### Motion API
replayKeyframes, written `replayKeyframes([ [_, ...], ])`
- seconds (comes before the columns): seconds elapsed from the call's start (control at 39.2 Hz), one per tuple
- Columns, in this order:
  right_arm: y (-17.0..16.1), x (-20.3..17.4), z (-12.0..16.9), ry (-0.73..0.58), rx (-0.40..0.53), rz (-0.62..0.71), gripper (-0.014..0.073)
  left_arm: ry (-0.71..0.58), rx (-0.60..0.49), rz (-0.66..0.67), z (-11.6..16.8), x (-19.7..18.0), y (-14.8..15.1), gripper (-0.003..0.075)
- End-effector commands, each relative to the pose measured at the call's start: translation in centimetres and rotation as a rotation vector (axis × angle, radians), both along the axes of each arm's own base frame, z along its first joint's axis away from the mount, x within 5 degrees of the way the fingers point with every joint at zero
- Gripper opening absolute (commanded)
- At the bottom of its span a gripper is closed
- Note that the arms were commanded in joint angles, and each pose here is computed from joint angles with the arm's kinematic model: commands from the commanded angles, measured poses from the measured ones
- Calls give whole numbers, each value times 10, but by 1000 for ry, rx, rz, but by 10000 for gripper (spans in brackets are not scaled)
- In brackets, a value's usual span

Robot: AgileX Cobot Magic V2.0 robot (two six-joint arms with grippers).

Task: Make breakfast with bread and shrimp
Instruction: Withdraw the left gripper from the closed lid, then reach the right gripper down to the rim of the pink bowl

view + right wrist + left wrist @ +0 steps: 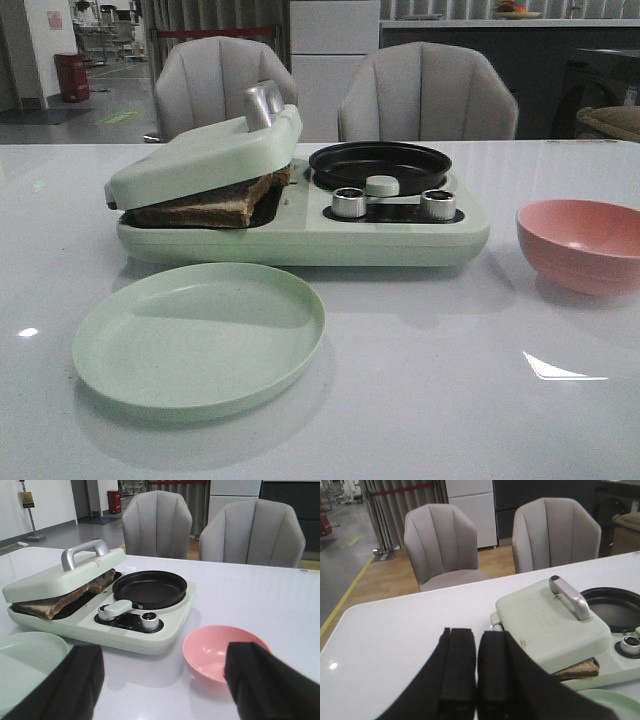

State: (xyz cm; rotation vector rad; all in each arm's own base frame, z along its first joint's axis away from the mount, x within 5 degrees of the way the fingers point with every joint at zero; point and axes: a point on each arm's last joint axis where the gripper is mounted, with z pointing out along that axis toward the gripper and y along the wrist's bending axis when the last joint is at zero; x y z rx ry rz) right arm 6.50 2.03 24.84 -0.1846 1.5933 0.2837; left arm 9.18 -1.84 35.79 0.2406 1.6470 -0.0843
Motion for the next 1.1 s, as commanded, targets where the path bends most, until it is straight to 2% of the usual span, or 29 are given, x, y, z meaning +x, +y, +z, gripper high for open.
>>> replayKeyframes([
  [0.0, -1, 0, 16, -98, 22, -16, 601, -136, -44, -19, 9, -20, 1, 120],
  [0.2, -1, 0, 16, -98, 22, -16, 601, -175, -31, -62, -14, -42, 2, 120],
  [0.36, -1, 0, 17, -109, 25, -17, 601, -107, -17, -69, -37, -38, 1, 120],
  [0.56, -2, 0, 21, -146, 37, -23, 601, -65, -76, -71, -58, -33, -1, 120],
  [0.66, -2, 0, 21, -149, 37, -24, 601, -63, -127, -74, -60, -32, -1, 120],
  [1.07, -2, 0, 22, -160, 41, -25, 601, -82, -129, -66, -59, -32, -1, 120],
])
